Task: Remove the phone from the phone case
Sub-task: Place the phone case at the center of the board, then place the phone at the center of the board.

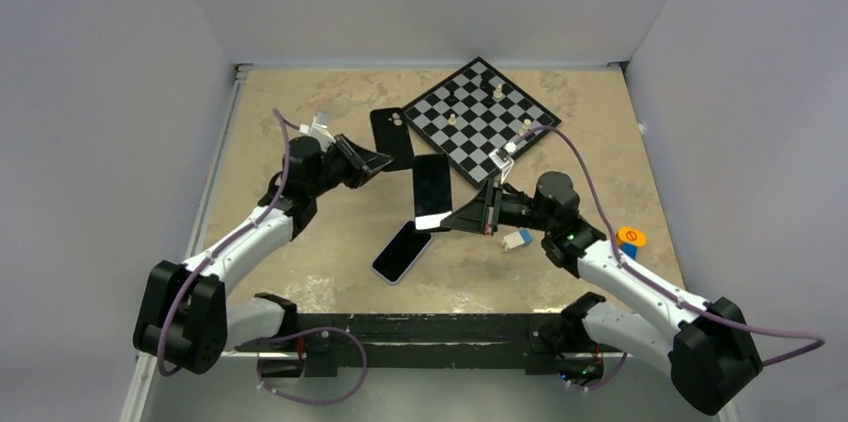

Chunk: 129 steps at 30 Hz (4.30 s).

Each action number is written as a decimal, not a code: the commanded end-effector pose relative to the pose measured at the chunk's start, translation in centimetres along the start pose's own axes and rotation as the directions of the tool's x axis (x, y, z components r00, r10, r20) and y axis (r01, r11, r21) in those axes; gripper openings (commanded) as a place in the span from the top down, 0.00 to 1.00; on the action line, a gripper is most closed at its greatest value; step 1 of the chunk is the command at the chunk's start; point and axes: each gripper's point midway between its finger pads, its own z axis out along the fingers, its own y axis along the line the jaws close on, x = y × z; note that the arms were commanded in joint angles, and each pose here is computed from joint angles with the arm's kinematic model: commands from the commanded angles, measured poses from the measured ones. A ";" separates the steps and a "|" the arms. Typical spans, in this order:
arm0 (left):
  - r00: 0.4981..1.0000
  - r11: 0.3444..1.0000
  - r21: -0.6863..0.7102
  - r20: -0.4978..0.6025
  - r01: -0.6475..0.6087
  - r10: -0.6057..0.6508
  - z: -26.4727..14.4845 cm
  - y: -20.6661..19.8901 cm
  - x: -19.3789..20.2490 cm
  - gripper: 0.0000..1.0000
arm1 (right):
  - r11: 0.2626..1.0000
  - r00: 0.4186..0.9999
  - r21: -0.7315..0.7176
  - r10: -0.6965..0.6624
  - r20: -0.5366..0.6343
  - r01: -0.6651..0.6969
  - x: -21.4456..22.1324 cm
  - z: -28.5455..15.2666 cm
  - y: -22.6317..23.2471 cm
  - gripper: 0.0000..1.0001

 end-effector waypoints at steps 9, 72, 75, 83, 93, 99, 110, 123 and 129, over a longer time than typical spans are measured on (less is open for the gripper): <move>0.985 0.984 -0.066 -0.044 -0.168 0.165 0.4 1.0 -0.7 1.00 | 0.984 0.986 0.062 -0.165 -0.018 0.166 -1.3 -0.3 0.9 1.00; 0.943 0.814 -0.546 -0.334 -0.197 0.004 10.1 17.2 -14.0 0.69 | 0.958 0.976 0.237 -0.190 0.110 0.160 0.1 -5.1 -0.1 1.00; 0.945 0.809 -0.551 -0.327 -0.205 0.016 9.9 16.8 -14.4 0.65 | 0.948 0.981 0.284 -0.173 0.090 0.142 0.7 -5.0 -2.2 1.00; 0.947 0.813 -0.533 -0.313 -0.232 0.065 9.0 14.7 -15.3 0.52 | 0.936 0.992 0.340 -0.115 0.053 0.090 2.3 -4.4 -6.3 1.00; 0.945 0.771 -0.547 -0.226 -0.325 0.238 3.9 9.1 -16.9 0.46 | 0.927 0.998 0.371 -0.057 0.004 0.052 4.0 -3.9 -9.3 1.00; 0.919 0.807 -0.439 -0.191 -0.395 0.345 0.6 3.9 -12.2 0.40 | 0.879 0.991 0.456 -0.118 -0.067 0.136 3.2 -3.7 -11.3 1.00; 0.804 0.795 -0.270 -0.439 -0.543 0.401 -4.0 5.6 2.6 0.29 | 0.739 0.958 0.620 -0.122 -0.261 0.263 1.9 -3.8 -14.5 1.00; 0.799 0.805 -0.223 -0.421 -0.550 0.429 -6.6 7.3 6.1 0.28 | 0.768 0.951 0.603 -0.027 -0.309 0.217 3.7 -1.6 -15.8 1.00; 0.797 0.814 -0.189 -0.414 -0.549 0.440 -6.6 6.8 6.4 0.28 | 0.677 0.910 0.672 0.009 -0.415 0.300 5.1 -4.1 -16.7 1.00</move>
